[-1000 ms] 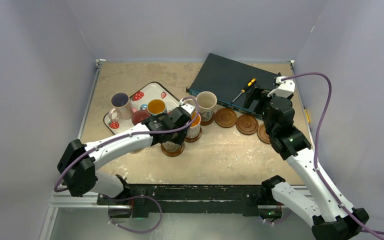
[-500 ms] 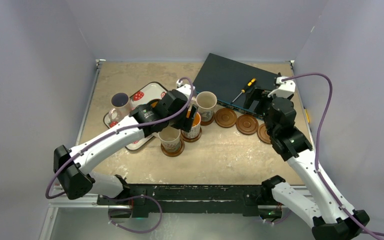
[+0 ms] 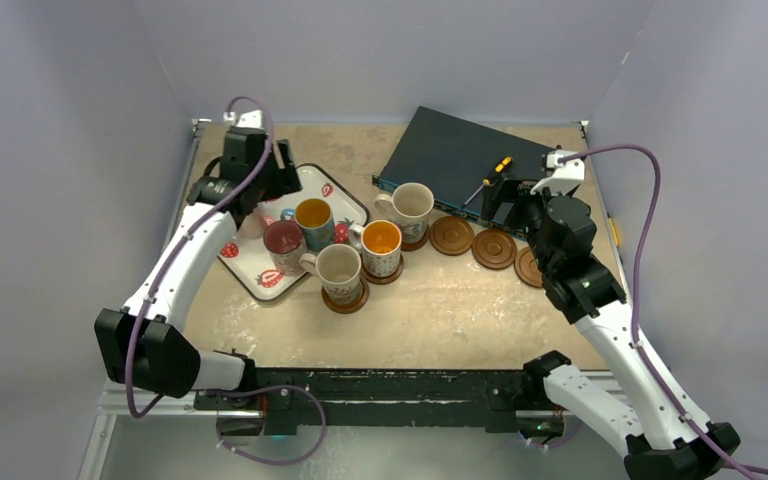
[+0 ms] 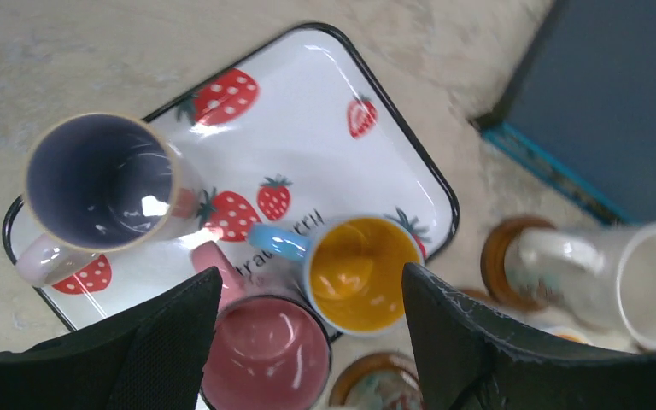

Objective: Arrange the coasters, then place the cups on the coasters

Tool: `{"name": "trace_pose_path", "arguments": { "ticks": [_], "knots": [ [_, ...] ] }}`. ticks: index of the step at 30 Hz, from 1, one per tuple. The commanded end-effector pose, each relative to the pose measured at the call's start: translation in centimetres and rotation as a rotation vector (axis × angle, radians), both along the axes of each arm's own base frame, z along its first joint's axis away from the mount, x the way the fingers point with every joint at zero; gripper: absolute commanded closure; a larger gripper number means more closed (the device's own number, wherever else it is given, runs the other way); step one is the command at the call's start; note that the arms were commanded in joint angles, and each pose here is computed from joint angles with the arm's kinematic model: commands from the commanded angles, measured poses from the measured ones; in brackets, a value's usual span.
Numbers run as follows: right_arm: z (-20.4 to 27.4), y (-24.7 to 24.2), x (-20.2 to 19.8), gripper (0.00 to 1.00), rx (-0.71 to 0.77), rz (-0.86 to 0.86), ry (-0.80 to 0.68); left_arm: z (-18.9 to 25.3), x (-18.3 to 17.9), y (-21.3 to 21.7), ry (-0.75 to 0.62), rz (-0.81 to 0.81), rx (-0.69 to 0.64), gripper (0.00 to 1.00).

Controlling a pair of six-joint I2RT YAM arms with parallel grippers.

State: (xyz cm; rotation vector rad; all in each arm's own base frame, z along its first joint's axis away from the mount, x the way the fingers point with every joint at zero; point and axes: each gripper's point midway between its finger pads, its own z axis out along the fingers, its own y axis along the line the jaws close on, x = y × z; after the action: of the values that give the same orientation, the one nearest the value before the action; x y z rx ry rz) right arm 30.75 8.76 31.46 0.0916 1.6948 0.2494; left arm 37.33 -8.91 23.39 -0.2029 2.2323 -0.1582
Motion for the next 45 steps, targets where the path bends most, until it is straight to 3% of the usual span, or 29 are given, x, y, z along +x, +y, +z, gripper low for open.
{"name": "trace_pose_path", "arguments": {
  "ticks": [1, 8, 24, 35, 42, 45],
  "knots": [
    [1.2, 0.7, 0.1, 0.02, -0.002, 0.041, -0.051, 1.5, 1.9, 3.4, -0.131, 0.202, -0.204, 0.27],
    [1.4, 0.8, 0.0, 0.02, -0.002, 0.053, -0.055, -1.7, 1.6, 7.9, -0.169, 0.474, -0.292, 0.27],
    [0.7, 1.2, 0.2, 0.02, -0.008, 0.069, -0.032, -7.1, 0.5, 14.2, -0.162, 0.761, -0.407, 0.26],
    [0.2, 1.6, 0.2, 0.02, -0.014, 0.086, -0.018, -9.5, 1.8, 15.5, -0.126, 0.798, -0.385, 0.40],
    [-0.1, 1.7, 0.4, 0.02, -0.016, 0.092, -0.008, -10.4, 2.5, 15.7, -0.075, 0.734, -0.320, 0.42],
    [-0.3, 1.8, 0.5, 0.02, -0.019, 0.093, -0.001, -10.7, 3.2, 16.0, -0.058, 0.690, -0.264, 0.51]
  ]
}}
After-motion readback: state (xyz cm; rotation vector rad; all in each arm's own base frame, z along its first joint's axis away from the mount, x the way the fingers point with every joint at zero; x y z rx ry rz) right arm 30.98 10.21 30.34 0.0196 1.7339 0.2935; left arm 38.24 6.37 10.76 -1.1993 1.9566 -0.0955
